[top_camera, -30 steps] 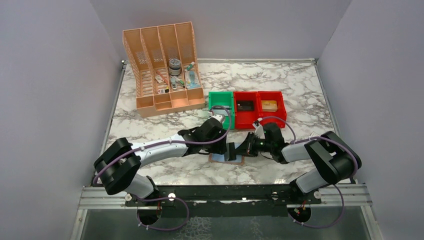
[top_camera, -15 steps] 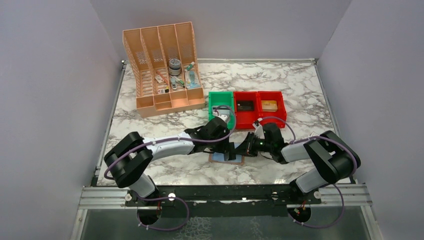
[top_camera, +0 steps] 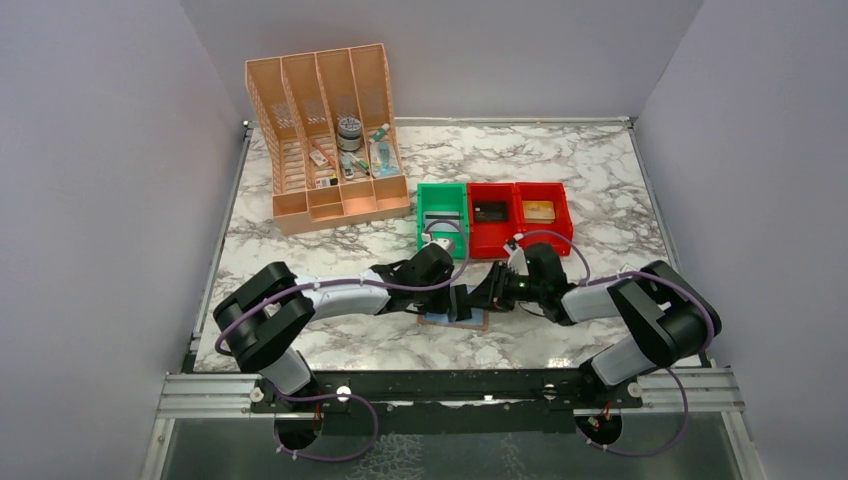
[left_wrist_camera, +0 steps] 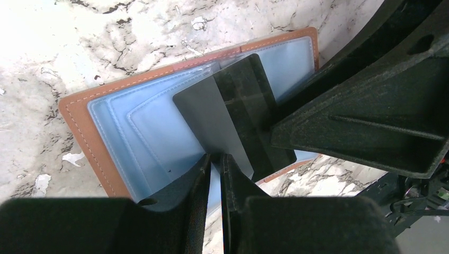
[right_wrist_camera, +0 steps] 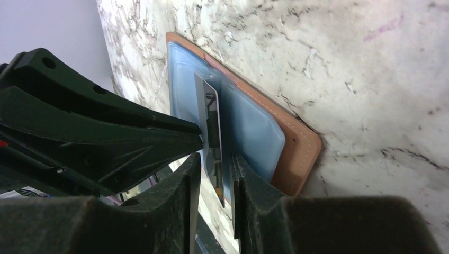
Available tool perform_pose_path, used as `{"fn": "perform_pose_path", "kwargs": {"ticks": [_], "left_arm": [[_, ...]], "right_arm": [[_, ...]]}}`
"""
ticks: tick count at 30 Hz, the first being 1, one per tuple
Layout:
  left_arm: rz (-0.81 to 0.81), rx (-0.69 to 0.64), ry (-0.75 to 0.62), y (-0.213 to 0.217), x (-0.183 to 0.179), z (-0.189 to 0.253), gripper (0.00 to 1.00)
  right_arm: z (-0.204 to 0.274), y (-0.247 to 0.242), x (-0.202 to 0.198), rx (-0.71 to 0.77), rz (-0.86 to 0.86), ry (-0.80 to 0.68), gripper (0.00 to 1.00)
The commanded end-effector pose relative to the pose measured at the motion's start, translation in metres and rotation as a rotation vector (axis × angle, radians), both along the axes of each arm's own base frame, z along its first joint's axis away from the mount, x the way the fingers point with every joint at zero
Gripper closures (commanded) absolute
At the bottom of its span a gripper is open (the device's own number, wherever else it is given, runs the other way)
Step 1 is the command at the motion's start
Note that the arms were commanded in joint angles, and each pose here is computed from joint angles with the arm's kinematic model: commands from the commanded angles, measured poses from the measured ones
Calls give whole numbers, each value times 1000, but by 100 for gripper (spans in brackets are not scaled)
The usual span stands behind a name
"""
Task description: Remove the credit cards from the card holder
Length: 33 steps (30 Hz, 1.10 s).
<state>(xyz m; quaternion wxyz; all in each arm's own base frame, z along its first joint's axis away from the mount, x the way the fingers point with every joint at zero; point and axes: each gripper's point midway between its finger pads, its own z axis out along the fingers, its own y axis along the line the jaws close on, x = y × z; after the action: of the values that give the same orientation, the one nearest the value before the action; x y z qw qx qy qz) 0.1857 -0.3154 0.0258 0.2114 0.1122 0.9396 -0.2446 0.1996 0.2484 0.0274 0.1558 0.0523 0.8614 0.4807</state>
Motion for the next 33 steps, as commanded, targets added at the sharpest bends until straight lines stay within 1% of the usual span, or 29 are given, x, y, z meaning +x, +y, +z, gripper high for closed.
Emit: {"fn": "perform_pose_path", "kwargs": {"ticks": [1, 8, 10, 14, 16, 19, 25, 27, 29, 32, 33], "left_arm": [[15, 60, 10, 17, -7, -12, 83], [-5, 56, 9, 14, -7, -11, 83], [-4, 56, 6, 14, -7, -10, 84], [0, 60, -3, 14, -5, -9, 83], [-3, 57, -5, 13, -5, -8, 84], [-5, 57, -7, 13, -4, -7, 83], [-5, 48, -12, 10, -2, -4, 84], [-8, 49, -21, 9, -1, -2, 84], [-11, 59, -27, 11, 1, -2, 84], [-10, 63, -35, 12, 2, 0, 84], [-7, 63, -36, 12, 2, 0, 84]], "right_arm": [[7, 5, 6, 1, 39, -41, 72], [3, 7, 9, -16, 61, -36, 71], [3, 6, 9, -22, 45, -39, 71], [5, 5, 14, -63, -7, -92, 71], [3, 5, 14, -78, 3, -87, 71], [6, 13, 10, -33, 49, -88, 72], [6, 17, 5, 11, 67, -64, 80], [11, 21, 1, 56, 89, -55, 83], [18, 26, -6, 106, 132, -49, 88], [9, 19, -10, 83, 91, -21, 98], [5, 16, -9, 63, 70, -15, 99]]}}
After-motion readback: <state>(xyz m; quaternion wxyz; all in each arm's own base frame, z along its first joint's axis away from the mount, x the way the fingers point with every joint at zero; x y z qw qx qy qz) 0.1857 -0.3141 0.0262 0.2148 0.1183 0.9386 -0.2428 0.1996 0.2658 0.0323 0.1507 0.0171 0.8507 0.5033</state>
